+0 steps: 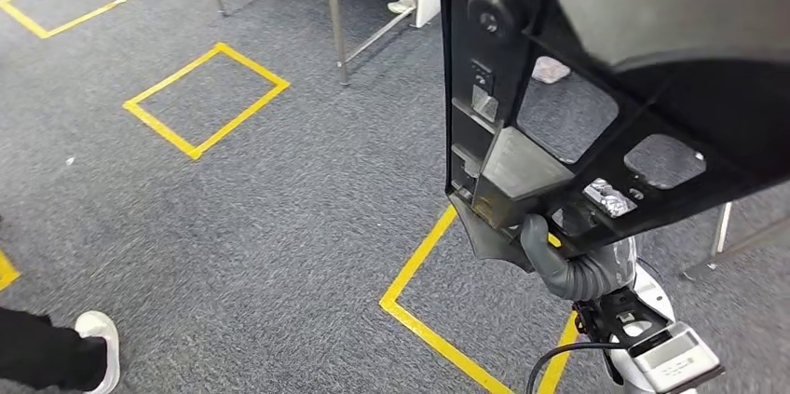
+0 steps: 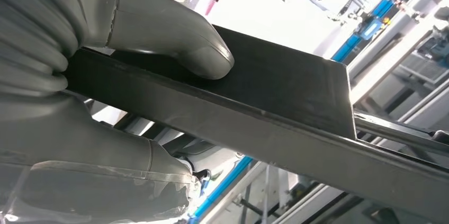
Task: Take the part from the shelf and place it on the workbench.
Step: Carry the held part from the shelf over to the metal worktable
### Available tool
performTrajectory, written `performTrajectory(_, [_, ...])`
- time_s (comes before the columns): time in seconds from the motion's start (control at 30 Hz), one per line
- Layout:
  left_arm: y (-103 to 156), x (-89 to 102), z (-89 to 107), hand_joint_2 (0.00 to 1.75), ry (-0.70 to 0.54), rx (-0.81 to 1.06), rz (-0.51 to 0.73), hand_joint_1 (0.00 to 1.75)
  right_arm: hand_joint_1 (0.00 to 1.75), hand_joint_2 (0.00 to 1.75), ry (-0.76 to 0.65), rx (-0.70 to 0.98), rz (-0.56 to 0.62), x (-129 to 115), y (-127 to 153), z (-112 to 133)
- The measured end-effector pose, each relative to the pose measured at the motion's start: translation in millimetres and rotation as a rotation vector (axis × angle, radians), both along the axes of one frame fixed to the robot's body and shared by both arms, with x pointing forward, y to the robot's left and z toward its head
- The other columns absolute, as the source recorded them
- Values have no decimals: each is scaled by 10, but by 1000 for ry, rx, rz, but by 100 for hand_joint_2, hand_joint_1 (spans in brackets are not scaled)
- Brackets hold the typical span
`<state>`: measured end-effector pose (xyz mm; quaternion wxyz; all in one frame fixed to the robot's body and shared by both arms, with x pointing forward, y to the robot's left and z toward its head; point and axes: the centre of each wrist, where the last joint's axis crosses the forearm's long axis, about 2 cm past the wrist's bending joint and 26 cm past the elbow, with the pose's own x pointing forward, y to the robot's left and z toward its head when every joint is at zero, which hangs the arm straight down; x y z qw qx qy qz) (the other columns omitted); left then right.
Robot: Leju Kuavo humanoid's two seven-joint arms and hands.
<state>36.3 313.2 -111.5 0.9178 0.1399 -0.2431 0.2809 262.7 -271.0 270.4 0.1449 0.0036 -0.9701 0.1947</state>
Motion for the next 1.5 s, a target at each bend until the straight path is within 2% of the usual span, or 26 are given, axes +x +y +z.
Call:
performTrajectory(0.2, [-33, 21, 1, 175, -2, -5, -1, 0, 175, 175, 2, 16, 5, 74, -8, 36])
performTrajectory(0.63, [-51, 6, -1, 175, 9, -10, -11, 0, 175, 175, 49, 24, -23, 99, 25, -5])
performTrajectory(1.5, [-102, 31, 0, 175, -19, -28, -46, 0, 175, 175, 46, 27, -30, 124, 57, -4])
